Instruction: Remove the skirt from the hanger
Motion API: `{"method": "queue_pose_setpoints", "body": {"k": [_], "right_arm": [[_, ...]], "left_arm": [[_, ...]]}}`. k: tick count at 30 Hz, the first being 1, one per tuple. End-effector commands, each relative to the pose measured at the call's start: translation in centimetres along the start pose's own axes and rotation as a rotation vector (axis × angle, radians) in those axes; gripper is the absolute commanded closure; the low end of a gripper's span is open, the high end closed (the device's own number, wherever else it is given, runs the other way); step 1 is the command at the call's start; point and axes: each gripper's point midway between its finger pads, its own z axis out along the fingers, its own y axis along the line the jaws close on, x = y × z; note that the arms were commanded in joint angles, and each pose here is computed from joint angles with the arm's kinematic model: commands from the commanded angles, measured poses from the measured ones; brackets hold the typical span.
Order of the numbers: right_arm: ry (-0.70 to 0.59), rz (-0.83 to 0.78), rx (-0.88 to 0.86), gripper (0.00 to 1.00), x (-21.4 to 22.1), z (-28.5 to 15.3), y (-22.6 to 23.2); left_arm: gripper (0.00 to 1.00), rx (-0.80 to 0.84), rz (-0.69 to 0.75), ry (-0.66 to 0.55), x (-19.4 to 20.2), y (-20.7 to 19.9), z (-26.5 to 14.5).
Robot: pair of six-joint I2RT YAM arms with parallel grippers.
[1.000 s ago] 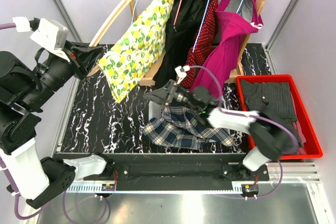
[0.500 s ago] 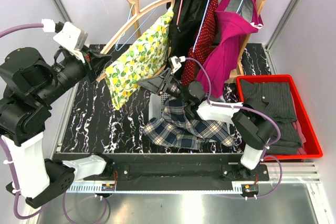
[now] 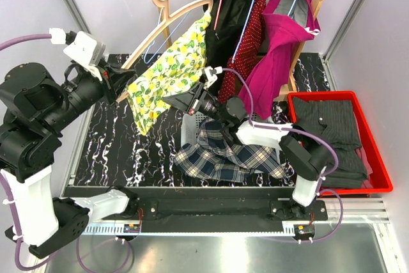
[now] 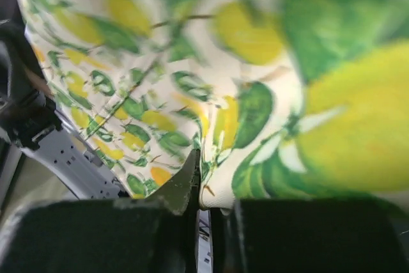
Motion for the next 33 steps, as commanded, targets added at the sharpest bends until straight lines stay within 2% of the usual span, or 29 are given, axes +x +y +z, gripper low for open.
{"method": "queue_pose_setpoints", "body": {"k": [1, 4, 5, 6, 7, 8, 9, 11, 12, 15, 22, 33], "right_arm": [[-0.025, -0.311, -0.358, 1.00, -2.8, 0.4, 15.6], [0.038, -0.525, -0.335, 1.00, -2.8, 0.6, 21.4], [0.144, -0.519, -0.227, 1.00, -1.0, 0.8, 20.3], [0.121, -0.706, -0.286, 1.00, -1.9, 0.9, 25.3], [0.133, -0.770, -0.254, 1.00, -1.9, 1.1, 26.5], [0.231, -0.784, -0.153, 1.00, -0.8, 0.6, 25.3], [0.196, -0.892, -0.220, 1.00, -1.6, 0.6, 30.1], [0.220, -0.905, -0.163, 1.00, -2.3, -0.3, 31.1], [0.179, -0.935, -0.182, 1.00, -3.5, -1.0, 33.5], [0.135, -0.975, -0.153, 1.00, -5.1, -3.1, 35.9], [0.058, -1.037, -0.042, 1.00, -7.4, -7.0, 36.8], [0.086, -1.044, 0.112, 1.00, -7.5, -9.0, 33.2]], "left_arm": [[1.00, -0.028, 0.036, -0.141, -3.2, 0.6, 0.2], [1.00, -0.070, 0.037, -0.104, -1.9, 1.5, 1.4], [1.00, -0.097, 0.032, -0.088, -1.4, 2.1, 1.9], [1.00, -0.115, 0.031, -0.083, -1.3, 2.5, 2.2], [1.00, -0.150, 0.028, -0.066, -0.9, 3.2, 2.7], [1.00, -0.167, 0.025, -0.059, -0.7, 3.5, 3.1], [1.00, -0.170, 0.027, -0.058, -0.8, 3.6, 3.5], [1.00, -0.232, 0.022, -0.045, -0.6, 4.8, 4.0], [1.00, -0.241, 0.022, -0.046, -0.7, 5.0, 4.3], [1.00, -0.266, 0.019, -0.030, -0.6, 5.7, 5.3], [1.00, -0.277, -0.002, -0.001, -0.1, 6.3, 8.3], [1.00, -0.240, -0.041, -0.007, -0.9, 6.3, 12.6]]}}
